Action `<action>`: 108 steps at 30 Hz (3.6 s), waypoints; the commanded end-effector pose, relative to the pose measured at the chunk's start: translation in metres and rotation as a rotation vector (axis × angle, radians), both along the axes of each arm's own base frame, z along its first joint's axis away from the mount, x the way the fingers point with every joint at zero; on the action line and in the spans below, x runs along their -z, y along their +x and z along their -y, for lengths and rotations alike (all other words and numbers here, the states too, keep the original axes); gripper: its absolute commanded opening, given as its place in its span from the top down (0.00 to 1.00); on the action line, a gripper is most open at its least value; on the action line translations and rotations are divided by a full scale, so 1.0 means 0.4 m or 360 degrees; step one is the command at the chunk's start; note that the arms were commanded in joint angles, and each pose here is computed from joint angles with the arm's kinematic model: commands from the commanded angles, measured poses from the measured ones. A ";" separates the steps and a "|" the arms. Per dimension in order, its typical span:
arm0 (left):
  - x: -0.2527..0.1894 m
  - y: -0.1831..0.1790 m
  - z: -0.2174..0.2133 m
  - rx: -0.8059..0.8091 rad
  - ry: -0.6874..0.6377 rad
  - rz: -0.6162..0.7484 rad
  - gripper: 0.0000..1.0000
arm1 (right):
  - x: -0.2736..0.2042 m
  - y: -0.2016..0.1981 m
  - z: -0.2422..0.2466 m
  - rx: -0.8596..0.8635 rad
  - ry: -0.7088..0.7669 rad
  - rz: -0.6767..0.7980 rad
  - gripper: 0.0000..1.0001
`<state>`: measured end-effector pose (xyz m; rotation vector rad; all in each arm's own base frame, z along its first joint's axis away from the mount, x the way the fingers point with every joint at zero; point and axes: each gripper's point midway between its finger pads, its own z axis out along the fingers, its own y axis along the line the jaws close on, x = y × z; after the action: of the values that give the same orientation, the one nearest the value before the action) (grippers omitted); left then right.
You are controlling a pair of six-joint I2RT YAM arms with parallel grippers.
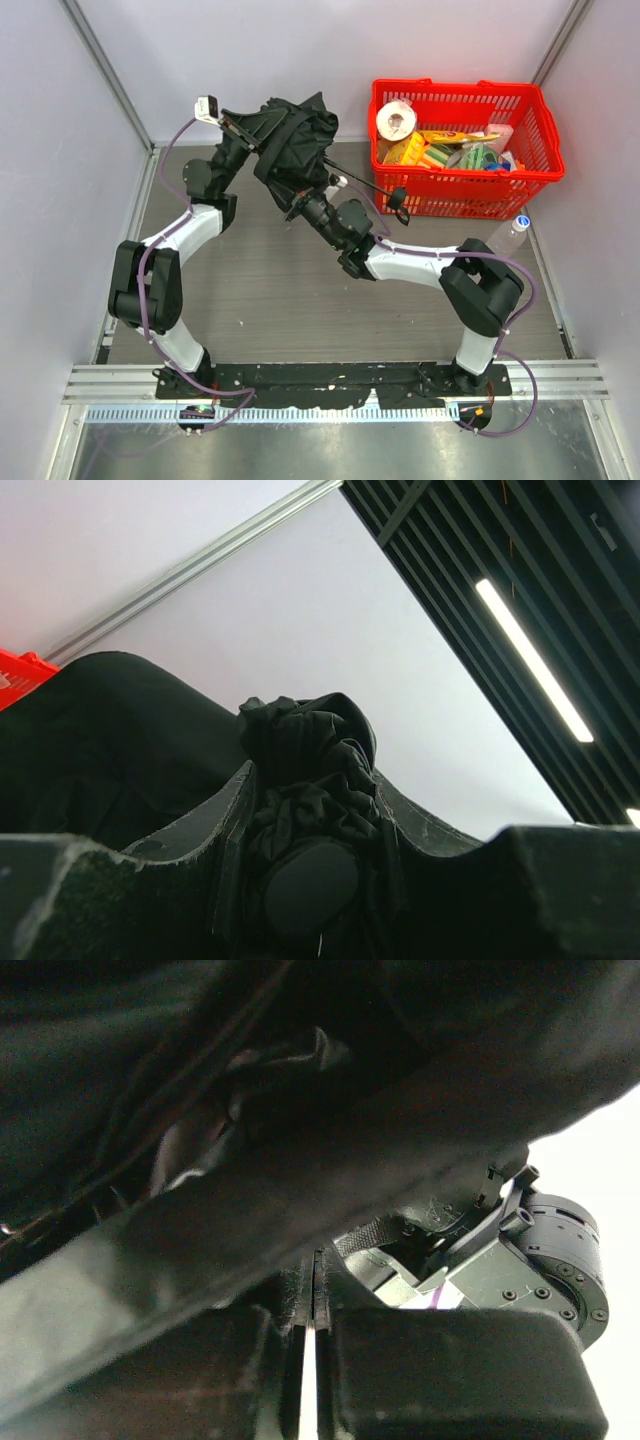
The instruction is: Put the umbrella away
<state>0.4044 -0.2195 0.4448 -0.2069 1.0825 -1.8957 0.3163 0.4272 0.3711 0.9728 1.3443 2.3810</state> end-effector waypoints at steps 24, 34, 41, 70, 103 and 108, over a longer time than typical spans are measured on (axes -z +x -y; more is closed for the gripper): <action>-0.143 -0.206 -0.135 0.0273 -0.0676 -0.0022 1.00 | 0.215 0.159 0.142 -0.0076 0.0033 -0.0206 0.99; -0.043 -0.254 -0.120 0.0462 -0.0635 -0.0284 1.00 | 0.246 0.232 0.241 0.0175 -0.0029 -0.0079 0.99; 0.031 -0.296 -0.105 0.0535 -0.0550 -0.0434 1.00 | 0.172 0.263 0.285 0.0352 -0.0348 0.0271 0.99; 0.573 -0.421 -0.087 0.0031 0.0661 -0.1328 1.00 | 0.000 0.216 0.420 0.0795 -0.1079 0.0887 1.00; 0.879 -0.381 -0.235 -0.0484 0.1315 -0.2371 1.00 | -0.104 -0.221 -0.010 0.0222 -0.1441 0.2113 1.00; 0.903 -0.376 -0.222 -0.0432 0.1309 -0.2408 1.00 | -0.082 -0.282 -0.053 0.0138 -0.1502 0.2190 1.00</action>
<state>0.2743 -0.1623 0.1415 -1.2098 2.3721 -1.0097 0.2493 0.4250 0.2347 -0.6655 1.8938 1.1035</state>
